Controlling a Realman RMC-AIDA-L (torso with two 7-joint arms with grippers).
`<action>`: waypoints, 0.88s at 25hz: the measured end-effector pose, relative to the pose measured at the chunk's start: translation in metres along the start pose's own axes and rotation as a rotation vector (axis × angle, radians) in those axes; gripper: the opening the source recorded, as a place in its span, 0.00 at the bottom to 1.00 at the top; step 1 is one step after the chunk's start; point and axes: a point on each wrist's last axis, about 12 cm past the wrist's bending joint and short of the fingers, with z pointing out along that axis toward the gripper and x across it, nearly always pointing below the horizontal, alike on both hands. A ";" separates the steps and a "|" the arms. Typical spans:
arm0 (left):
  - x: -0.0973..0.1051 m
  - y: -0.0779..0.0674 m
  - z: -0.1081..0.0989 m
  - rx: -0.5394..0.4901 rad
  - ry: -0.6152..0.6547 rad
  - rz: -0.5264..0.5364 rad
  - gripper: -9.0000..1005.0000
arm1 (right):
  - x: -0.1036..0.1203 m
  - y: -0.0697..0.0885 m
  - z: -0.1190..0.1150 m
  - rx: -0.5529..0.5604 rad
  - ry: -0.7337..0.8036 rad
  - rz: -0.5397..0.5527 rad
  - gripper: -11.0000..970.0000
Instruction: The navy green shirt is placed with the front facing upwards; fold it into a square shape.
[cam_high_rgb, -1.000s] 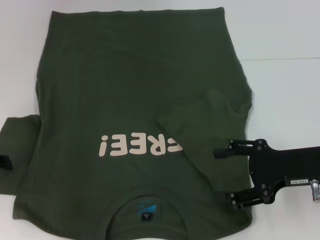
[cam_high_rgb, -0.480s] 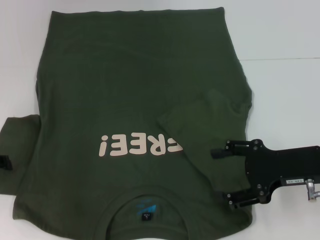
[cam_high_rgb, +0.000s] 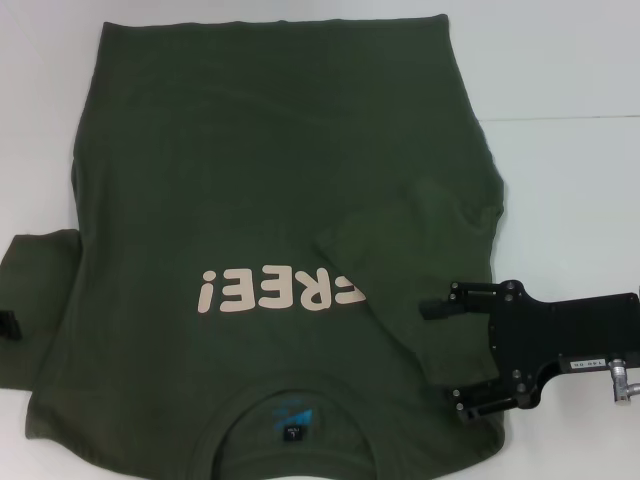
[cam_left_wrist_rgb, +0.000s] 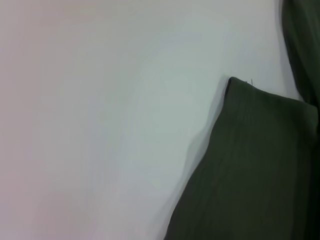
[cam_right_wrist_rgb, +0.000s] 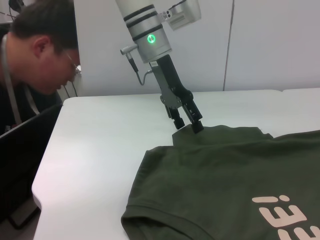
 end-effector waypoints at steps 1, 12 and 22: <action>0.000 0.000 0.001 0.000 0.001 0.001 0.93 | 0.000 0.000 0.000 0.000 0.000 0.001 0.95; 0.002 0.002 0.003 -0.003 0.005 0.002 0.91 | 0.000 0.000 0.000 -0.001 0.000 0.001 0.95; 0.002 -0.013 0.008 0.003 0.039 0.100 0.84 | 0.000 0.000 0.000 -0.001 -0.001 0.003 0.95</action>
